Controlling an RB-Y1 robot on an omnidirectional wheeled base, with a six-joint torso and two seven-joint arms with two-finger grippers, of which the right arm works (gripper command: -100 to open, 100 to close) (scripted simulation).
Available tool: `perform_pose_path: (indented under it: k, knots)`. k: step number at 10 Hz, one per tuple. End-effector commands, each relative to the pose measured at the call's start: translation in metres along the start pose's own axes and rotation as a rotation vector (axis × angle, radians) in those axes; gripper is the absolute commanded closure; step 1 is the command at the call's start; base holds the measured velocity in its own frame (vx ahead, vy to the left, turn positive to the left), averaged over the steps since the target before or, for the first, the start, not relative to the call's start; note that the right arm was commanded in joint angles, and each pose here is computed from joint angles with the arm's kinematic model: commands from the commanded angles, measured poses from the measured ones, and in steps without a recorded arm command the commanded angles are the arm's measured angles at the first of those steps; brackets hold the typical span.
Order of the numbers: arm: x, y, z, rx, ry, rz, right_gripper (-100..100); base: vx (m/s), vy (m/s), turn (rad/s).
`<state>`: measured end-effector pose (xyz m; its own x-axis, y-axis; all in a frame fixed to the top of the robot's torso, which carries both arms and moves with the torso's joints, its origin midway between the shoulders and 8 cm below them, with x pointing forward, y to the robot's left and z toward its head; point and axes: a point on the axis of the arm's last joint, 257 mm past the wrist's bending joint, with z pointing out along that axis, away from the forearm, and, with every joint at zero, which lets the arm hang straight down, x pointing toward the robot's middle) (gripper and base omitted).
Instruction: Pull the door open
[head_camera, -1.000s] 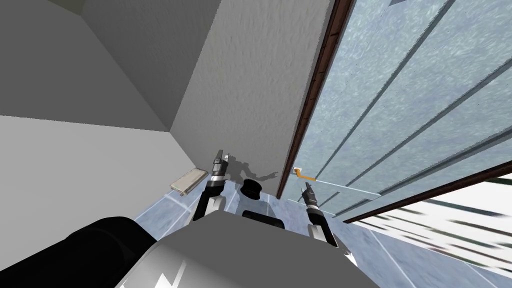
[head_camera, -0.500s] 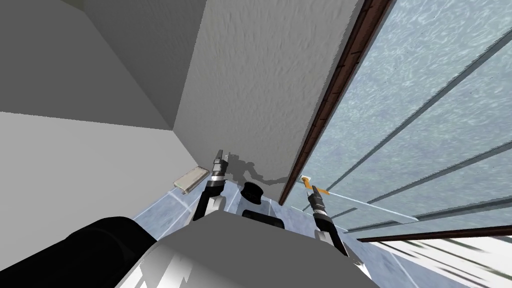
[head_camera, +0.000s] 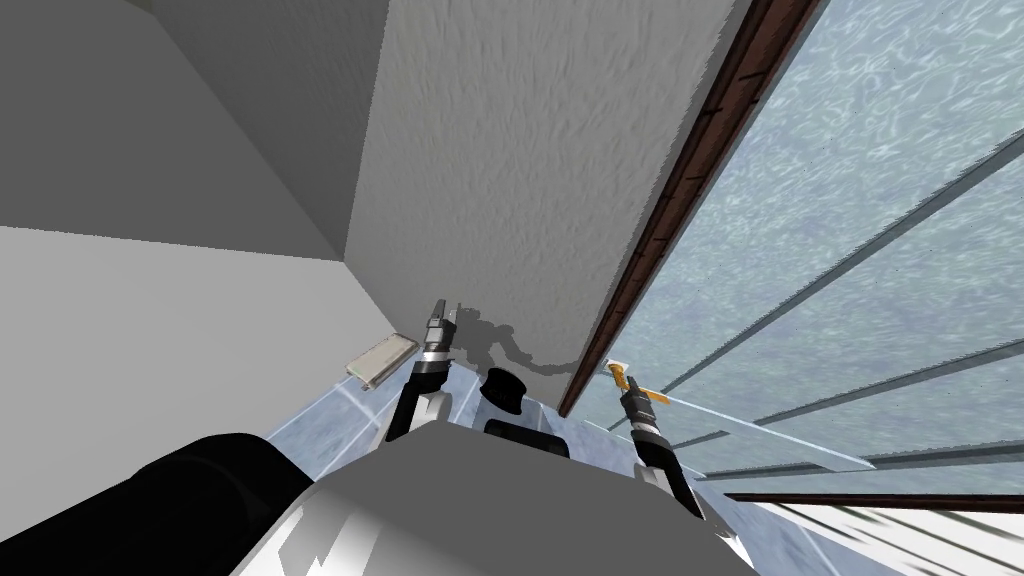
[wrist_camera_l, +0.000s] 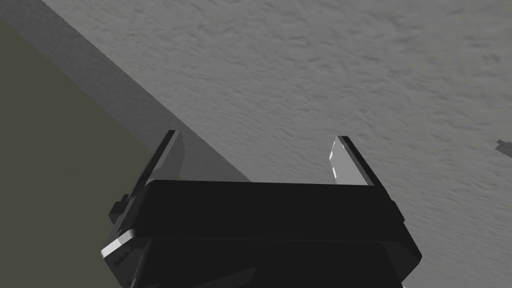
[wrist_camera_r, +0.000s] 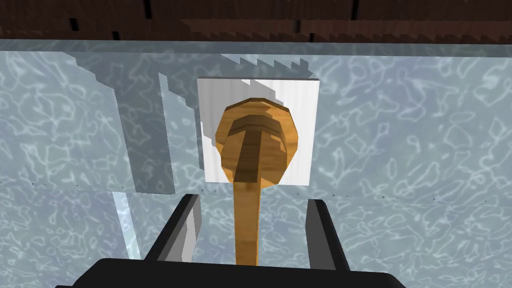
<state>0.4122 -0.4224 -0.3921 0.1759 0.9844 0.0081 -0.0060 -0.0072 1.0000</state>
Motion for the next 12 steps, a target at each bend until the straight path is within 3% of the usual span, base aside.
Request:
perform_pose_path:
  k: [1,5,12]
  knots:
    - [0.0,0.0,-0.0001,0.001,0.0,0.0,100,-0.008,0.002,0.003]
    - [0.0,0.0,-0.0001,0.001,0.0,0.0,100,-0.002,0.0,0.001]
    - [-0.01,0.0,-0.0233,0.003,0.071,-0.007,100,-0.183,-0.037,0.139]
